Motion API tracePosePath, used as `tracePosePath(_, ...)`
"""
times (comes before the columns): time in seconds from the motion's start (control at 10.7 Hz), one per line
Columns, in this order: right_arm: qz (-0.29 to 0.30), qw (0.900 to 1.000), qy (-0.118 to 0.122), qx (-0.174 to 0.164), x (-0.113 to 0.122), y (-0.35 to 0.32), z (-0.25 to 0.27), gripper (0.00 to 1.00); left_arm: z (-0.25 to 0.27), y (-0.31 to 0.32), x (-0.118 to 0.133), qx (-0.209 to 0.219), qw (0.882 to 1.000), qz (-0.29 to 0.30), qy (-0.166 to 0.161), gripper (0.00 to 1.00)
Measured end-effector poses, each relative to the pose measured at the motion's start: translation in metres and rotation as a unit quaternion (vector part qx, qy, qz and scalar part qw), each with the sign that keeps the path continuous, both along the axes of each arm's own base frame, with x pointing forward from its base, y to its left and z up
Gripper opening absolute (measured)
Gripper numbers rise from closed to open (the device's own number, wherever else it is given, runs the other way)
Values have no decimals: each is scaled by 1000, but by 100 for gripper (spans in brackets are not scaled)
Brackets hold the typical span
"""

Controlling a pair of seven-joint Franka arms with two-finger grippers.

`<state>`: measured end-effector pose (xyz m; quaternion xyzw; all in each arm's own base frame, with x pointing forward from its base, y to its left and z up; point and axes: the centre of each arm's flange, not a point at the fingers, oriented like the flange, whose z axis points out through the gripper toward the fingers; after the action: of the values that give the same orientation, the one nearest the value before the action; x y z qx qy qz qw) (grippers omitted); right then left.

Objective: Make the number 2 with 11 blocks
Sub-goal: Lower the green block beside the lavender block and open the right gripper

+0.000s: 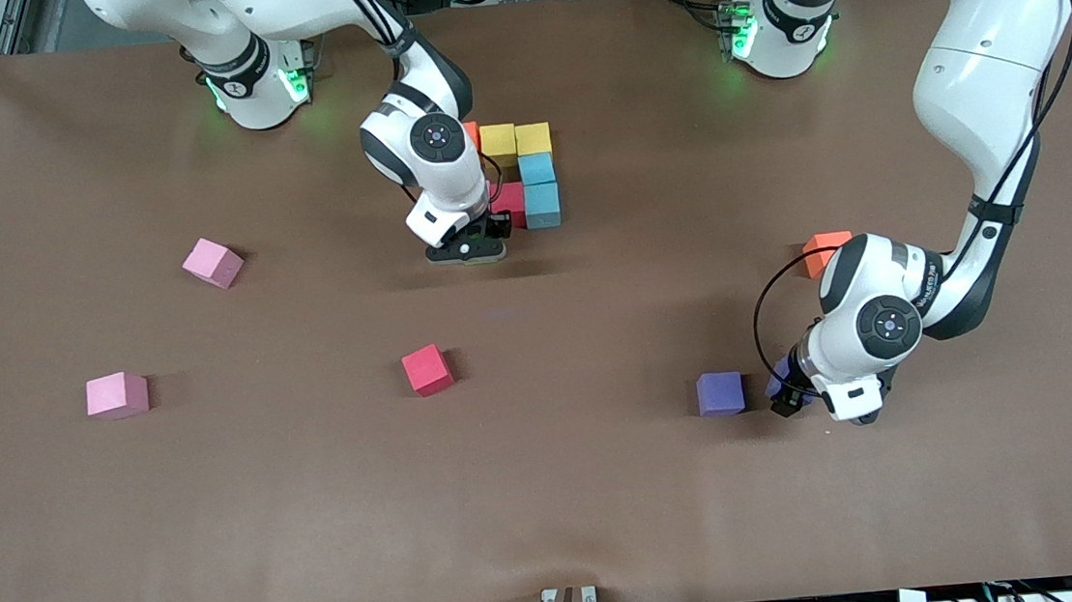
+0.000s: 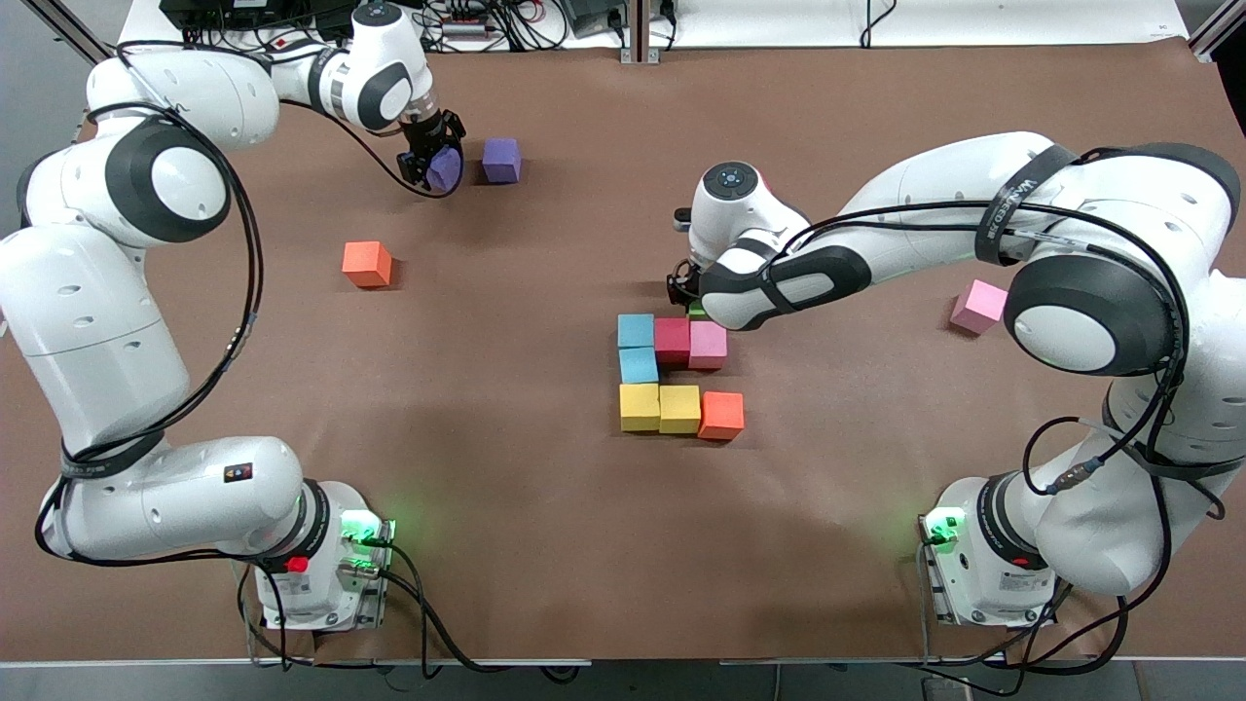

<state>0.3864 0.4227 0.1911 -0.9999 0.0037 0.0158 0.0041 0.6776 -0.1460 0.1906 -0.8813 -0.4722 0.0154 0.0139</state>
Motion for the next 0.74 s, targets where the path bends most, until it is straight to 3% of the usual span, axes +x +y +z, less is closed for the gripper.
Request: tracePosePath(0.74,25,1000,10,-10,-4,-1,-1,59,0,1,0,1,1000,1,0,100)
